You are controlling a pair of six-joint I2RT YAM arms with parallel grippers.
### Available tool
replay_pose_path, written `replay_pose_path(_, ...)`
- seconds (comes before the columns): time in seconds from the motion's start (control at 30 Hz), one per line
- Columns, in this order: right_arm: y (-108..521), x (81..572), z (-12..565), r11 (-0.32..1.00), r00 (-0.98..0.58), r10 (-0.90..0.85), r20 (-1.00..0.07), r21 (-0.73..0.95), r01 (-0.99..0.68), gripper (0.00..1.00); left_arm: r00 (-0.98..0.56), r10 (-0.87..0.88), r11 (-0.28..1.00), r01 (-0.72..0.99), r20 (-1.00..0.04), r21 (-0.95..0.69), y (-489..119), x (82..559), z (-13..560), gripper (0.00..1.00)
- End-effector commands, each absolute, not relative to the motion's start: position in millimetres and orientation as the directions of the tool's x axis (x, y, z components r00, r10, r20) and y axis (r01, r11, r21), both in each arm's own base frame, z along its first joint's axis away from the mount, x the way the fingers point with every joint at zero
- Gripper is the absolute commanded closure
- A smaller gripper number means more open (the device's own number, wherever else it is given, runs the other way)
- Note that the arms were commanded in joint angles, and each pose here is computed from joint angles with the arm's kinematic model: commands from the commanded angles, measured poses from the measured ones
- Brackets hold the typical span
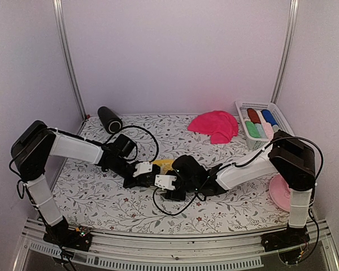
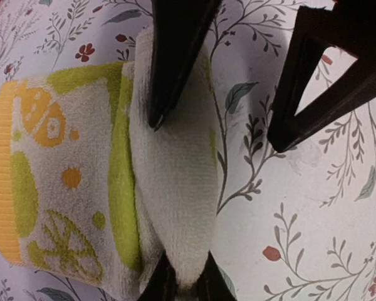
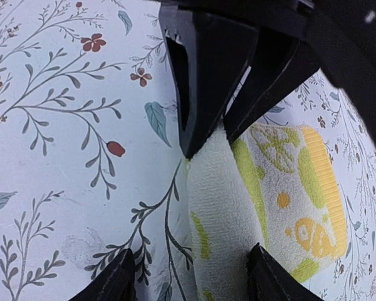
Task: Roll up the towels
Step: Roll the towel at the center of the board.
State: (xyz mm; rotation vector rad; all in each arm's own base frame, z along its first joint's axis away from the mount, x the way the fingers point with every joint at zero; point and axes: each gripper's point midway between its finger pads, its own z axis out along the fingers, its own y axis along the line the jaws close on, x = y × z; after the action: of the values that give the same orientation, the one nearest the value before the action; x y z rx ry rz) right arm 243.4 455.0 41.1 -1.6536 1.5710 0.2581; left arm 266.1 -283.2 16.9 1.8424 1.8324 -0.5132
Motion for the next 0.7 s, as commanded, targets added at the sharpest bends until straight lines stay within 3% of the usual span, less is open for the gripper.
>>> replay_pose_path(0.0,451.2,249.2,24.8,0.123,0.197,-0.770,-0.607,-0.444,-0.888,0.41,-0.045,0.880,0.028,0.999,-0.473,-0.044,-257.1,242.7,-19.4,0.91)
replay_pose_path(0.1,450.1,249.3,18.1,0.116,0.194,-0.780,-0.595,-0.442,-0.889,0.49,-0.047,0.881,0.028,0.998,-0.471,-0.048,-256.7,242.4,-19.9,0.90)
replay_pose_path(0.3,449.0,251.4,9.7,0.122,0.172,-0.797,-0.579,-0.433,-0.893,0.77,-0.049,0.874,0.031,0.998,-0.484,-0.046,-257.2,244.6,-15.7,0.83)
replay_pose_path(0.47,441.6,262.6,4.3,0.171,0.105,-0.806,-0.583,-0.398,-0.901,0.85,-0.036,0.854,0.040,0.999,-0.519,-0.004,-257.6,251.0,0.0,0.73)
replay_pose_path(0.67,443.1,256.8,8.9,0.160,0.035,-0.781,-0.624,-0.254,-0.954,0.87,0.008,0.818,0.064,0.992,-0.576,0.105,-253.7,259.9,23.4,0.48)
